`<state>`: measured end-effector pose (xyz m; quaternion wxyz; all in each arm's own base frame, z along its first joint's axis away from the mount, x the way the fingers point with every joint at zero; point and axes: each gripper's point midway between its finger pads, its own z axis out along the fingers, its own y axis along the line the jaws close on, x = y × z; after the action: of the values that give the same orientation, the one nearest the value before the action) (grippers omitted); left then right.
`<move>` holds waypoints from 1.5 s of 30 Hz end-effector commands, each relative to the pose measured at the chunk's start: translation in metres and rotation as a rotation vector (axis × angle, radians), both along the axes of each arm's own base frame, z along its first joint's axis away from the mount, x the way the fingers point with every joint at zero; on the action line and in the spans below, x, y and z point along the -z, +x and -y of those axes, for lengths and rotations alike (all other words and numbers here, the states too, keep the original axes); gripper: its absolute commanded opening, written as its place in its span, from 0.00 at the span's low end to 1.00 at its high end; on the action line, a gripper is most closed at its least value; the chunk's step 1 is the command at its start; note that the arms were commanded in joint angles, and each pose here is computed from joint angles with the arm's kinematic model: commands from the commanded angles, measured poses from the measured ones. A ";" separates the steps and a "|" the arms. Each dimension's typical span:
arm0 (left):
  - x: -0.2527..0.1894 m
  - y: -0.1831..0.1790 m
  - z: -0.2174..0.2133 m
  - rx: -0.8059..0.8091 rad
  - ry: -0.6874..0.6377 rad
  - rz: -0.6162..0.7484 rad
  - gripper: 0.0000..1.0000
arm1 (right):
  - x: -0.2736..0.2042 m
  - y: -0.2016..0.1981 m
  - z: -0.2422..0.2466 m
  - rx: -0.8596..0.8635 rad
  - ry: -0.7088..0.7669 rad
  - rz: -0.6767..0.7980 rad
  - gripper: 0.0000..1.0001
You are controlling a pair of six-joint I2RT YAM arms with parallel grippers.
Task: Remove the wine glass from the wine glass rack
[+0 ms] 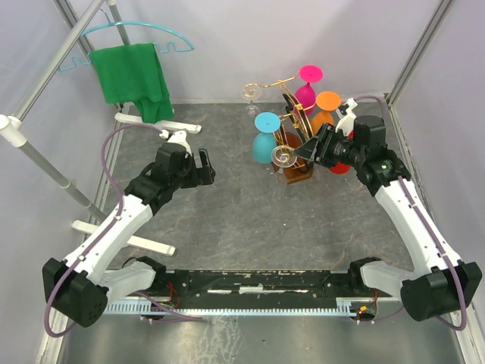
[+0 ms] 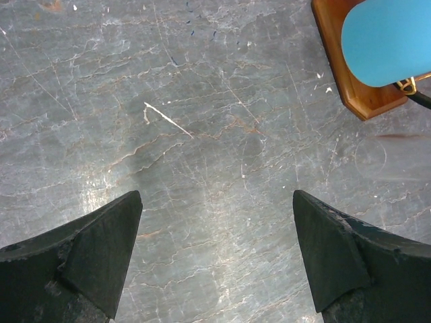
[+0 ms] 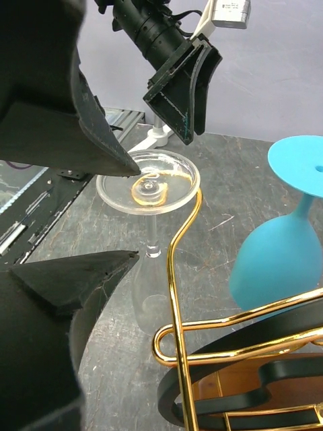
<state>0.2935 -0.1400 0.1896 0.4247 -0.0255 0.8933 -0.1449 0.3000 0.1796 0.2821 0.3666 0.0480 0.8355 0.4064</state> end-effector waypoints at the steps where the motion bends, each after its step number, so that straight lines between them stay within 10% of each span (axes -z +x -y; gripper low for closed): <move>1: -0.011 0.001 0.003 0.012 -0.030 0.045 0.99 | -0.015 0.005 -0.012 -0.044 0.030 0.057 0.54; 24: -0.005 -0.003 0.000 0.005 -0.028 0.041 0.99 | -0.020 0.006 -0.041 -0.175 0.094 0.070 0.25; 29: -0.004 -0.004 -0.002 0.001 -0.023 0.042 0.99 | -0.023 0.010 -0.044 -0.187 0.109 0.071 0.01; 45: -0.004 -0.008 -0.003 0.004 -0.030 0.041 0.99 | -0.044 0.031 -0.058 -0.187 0.227 0.096 0.01</move>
<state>0.2826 -0.1348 0.1815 0.4236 -0.0255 0.8938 -0.1448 0.3183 0.2305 0.2851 0.3085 0.0169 0.8062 0.5046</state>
